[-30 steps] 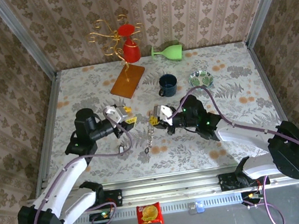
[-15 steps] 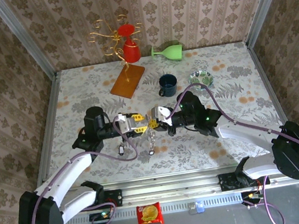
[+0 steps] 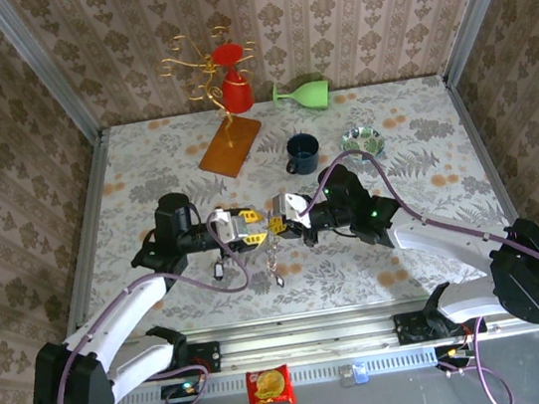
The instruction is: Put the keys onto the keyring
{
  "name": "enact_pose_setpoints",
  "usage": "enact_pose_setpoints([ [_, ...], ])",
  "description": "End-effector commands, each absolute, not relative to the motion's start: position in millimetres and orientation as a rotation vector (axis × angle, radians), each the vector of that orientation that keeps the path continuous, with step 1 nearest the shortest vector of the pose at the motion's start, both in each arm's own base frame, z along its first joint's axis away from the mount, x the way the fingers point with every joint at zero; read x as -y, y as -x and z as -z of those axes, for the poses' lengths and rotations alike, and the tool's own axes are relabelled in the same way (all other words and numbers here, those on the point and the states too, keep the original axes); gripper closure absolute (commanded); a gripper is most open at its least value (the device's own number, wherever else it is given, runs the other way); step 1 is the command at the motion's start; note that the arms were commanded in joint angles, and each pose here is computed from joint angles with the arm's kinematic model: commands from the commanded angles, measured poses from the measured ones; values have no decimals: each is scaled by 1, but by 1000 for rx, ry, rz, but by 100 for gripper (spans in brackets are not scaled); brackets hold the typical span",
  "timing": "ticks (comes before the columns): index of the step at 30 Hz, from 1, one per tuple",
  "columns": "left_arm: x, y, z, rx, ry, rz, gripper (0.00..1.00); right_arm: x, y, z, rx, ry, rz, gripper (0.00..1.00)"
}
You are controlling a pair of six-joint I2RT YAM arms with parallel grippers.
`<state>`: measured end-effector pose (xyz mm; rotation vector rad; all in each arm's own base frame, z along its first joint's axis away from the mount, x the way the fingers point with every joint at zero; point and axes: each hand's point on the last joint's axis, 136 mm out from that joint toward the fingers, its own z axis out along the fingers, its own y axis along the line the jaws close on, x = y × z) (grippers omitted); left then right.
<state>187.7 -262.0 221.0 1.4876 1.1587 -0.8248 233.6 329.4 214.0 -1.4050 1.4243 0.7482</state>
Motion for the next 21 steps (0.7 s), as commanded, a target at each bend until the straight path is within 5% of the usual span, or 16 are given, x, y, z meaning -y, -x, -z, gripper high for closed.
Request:
enact_pose_setpoints([
  [1, 262, -179, -216, -1147, -1508, 855, 67, -334, -230, -245, -1319, 1398, -759, 100],
  [21, 269, -179, -220, -1130, -1511, 891, 100, -341, -230, -238, -1330, 1410, -763, 95],
])
